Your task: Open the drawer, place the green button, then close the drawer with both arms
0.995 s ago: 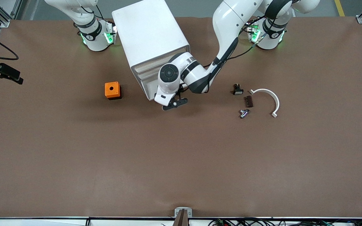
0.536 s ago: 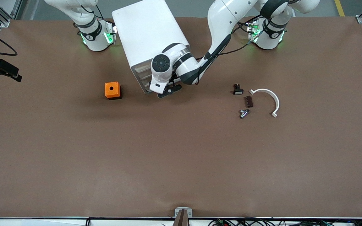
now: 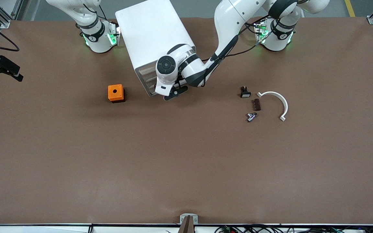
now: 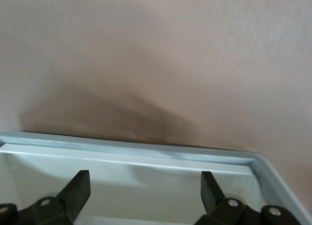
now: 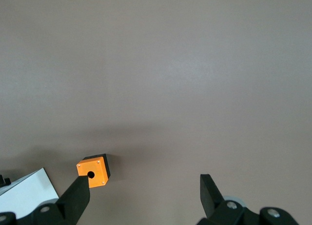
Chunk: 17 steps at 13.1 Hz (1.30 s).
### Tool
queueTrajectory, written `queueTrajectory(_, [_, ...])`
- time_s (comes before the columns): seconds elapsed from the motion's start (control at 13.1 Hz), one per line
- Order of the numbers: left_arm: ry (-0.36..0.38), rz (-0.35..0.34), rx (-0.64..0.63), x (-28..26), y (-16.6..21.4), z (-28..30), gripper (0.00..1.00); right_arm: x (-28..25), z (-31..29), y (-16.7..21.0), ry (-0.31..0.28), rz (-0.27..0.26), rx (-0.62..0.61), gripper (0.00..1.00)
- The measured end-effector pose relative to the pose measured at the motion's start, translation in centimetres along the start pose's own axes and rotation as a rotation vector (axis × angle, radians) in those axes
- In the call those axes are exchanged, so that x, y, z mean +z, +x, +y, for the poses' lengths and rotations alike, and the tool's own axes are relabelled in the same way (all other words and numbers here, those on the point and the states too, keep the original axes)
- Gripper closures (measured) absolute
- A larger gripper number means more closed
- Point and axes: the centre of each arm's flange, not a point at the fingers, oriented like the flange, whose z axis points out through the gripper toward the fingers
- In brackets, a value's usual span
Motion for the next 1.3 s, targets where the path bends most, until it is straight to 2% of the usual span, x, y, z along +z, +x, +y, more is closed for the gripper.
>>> queueTrajectory(0.15, [-0.060,0.040,-0.048,-4.7,4.8,-0.2,0.00,0.0,-0.2,-0.1,0.000,0.000,-0.003,0.00])
queueTrajectory(0.31, [-0.132,0.087,-0.118,-11.9,11.6,-1.8,0.00,0.0,-0.3,0.0,0.001,0.001,-0.005,0.00])
queueTrajectory(0.61, [-0.131,0.183,-0.171,-24.4,23.5,-10.0,0.00,-0.5,-0.4,-0.1,0.001,0.005,-0.006,0.00])
queueTrajectory(0.92, [-0.119,0.292,-0.122,-33.0,29.8,-17.9,0.00,-1.4,-0.4,-0.2,0.002,0.008,-0.006,0.00])
queueTrajectory(1.3, [-0.095,0.347,-0.030,-41.4,34.7,-28.5,0.00,-2.0,-0.5,-0.3,0.003,0.002,-0.007,0.00])
